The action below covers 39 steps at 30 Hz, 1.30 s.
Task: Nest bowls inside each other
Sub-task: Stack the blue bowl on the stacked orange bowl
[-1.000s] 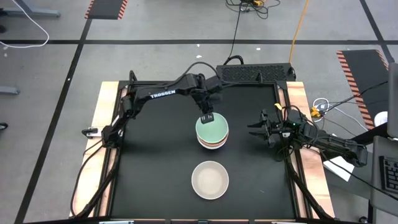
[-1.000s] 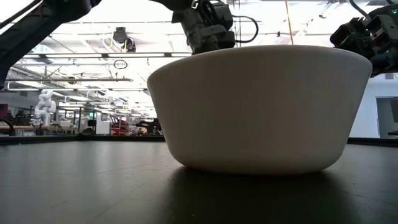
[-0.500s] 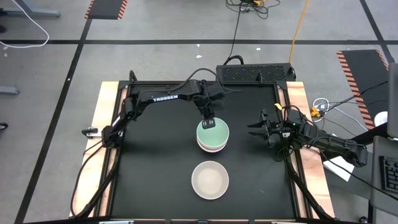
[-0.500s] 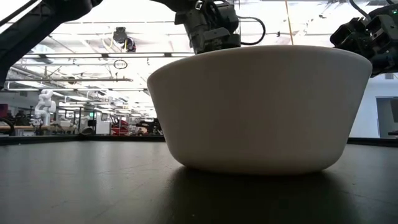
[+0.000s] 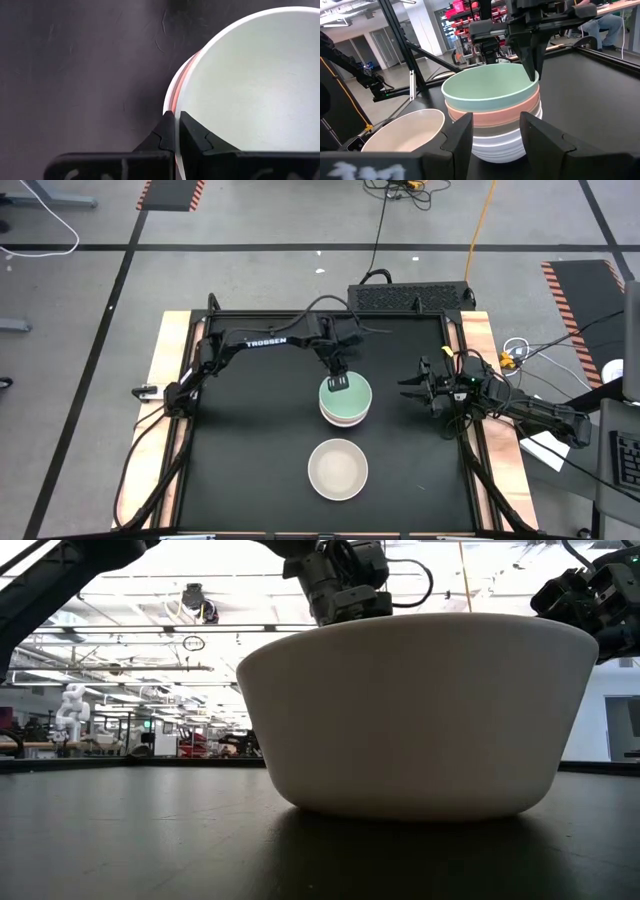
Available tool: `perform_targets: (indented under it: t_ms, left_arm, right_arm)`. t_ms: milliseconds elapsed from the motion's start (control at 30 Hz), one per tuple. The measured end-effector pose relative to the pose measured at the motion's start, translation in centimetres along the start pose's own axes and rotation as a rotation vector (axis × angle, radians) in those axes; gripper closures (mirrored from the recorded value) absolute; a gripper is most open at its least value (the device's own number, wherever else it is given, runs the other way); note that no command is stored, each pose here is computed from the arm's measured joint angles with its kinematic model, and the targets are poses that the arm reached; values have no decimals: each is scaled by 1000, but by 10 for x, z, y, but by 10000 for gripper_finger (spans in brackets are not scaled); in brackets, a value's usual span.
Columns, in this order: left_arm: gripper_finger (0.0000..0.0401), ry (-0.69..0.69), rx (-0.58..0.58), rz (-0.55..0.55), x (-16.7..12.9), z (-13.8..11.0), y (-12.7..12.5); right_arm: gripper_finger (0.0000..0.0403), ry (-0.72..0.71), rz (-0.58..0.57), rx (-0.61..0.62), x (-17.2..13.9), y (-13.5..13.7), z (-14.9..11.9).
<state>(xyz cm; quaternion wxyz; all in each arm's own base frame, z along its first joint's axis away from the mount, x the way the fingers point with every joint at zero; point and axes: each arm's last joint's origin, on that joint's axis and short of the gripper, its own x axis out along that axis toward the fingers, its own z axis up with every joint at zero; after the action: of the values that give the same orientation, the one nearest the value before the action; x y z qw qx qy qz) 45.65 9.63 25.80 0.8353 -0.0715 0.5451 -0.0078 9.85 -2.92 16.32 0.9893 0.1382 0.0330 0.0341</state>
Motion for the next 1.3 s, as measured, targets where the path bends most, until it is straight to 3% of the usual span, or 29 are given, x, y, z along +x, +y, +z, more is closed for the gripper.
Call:
perform_targets:
  t_ms: [333,1033,1300]
  left_arm:
    - [391,2,0,2,1,0,0]
    - [188,11,43,49,6,0,-5]
    - [128,10,36,44,-1,0,-8]
  right_arm:
    - [248,0,0,1,0,0,0]
    - [248,1,0,0,0,0,0]
    - [248,0,0,0,0,0,0]
